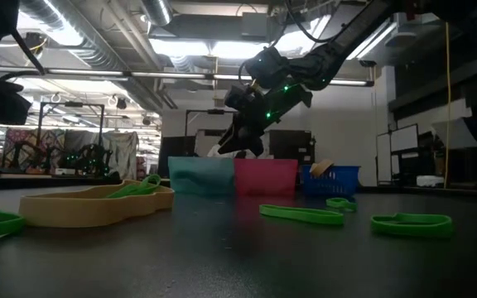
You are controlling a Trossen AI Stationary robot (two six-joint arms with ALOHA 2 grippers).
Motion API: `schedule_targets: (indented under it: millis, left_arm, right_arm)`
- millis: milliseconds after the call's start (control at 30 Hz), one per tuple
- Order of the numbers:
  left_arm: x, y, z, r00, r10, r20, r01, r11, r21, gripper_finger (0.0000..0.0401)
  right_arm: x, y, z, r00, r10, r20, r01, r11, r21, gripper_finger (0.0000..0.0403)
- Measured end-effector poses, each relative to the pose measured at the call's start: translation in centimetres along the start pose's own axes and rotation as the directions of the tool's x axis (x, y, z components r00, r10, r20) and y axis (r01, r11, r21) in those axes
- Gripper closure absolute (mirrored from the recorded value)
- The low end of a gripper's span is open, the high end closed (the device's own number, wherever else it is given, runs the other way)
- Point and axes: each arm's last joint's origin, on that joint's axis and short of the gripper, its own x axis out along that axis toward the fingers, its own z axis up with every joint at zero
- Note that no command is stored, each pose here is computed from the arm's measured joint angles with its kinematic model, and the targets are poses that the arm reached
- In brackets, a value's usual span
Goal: Sort rubber bands into baskets
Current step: Put the green rubber band into the pink bin
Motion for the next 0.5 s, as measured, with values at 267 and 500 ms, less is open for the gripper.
schedule_targets:
  millis: [267,500]
  left_arm:
    - [0.06,0.42,0.16,0.999,0.04,0.018,-0.039,0.998,-0.047,0.0258]
    - [0.06,0.41,0.22,0.999,0.034,0.038,-0.03,0.995,-0.094,0.0258]
  right_arm:
    - [0.0,0.0,0.0,1.0,0.0,0.0,0.0,1.0,0.0,0.0242]
    - [-0.03,-0.03,0.03,1.0,-0.001,0.001,0.001,1.0,0.0,0.0243]
